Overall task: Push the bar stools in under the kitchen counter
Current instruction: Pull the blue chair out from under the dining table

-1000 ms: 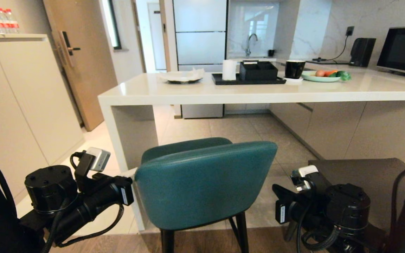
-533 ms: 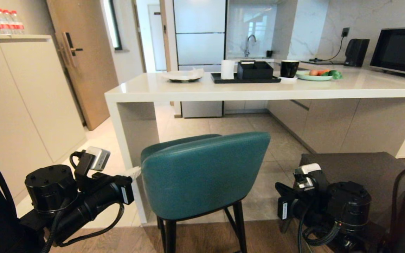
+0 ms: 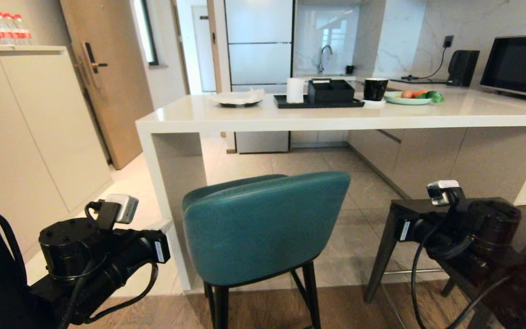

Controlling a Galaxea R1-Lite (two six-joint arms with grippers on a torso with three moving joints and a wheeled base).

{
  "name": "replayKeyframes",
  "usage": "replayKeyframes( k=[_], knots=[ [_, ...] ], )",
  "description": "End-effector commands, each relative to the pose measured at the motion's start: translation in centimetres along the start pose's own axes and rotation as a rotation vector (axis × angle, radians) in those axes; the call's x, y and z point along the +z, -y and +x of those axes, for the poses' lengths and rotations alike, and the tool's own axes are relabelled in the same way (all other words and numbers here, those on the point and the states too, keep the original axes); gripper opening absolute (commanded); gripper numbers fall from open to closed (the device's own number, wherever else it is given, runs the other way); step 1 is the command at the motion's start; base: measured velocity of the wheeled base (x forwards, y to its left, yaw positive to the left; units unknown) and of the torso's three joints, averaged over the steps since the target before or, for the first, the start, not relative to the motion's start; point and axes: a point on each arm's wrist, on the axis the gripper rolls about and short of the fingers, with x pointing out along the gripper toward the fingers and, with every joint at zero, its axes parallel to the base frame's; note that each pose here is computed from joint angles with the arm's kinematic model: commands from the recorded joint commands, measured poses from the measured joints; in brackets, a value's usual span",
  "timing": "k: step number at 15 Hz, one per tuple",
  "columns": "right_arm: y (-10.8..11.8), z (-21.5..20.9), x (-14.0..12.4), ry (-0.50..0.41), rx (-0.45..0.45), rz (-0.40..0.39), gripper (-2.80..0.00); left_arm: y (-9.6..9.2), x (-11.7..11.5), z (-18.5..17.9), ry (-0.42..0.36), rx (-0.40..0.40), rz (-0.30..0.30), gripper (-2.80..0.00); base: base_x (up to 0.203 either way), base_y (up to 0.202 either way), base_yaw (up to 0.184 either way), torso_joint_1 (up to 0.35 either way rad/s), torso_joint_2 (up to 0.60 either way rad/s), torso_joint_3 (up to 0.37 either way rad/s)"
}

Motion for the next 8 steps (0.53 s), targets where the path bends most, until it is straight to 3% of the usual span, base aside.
replayKeyframes(
  k=[1, 5, 8],
  knots=[
    [1.4, 4.1, -1.1, 0.027, 0.005, 0.000, -2.80, -0.2, -0.2, -0.5, -0.006, 0.042, -0.002, -2.80, 0.000, 0.000, 0.000, 0.000, 0.00, 0.000],
    [0.8, 9.5, -2.6, 0.080, 0.162, -0.008, -2.80, -0.3, 0.0, -0.7, 0.014, 0.131, -0.027, -2.80, 0.000, 0.000, 0.000, 0.000, 0.00, 0.000],
    [-1.0, 11.7, -2.5, 0.126, 0.272, 0.031, -2.80, 0.6, 0.3, -0.5, 0.040, 0.162, -0.030, -2.80, 0.000, 0.000, 0.000, 0.000, 0.00, 0.000]
  ],
)
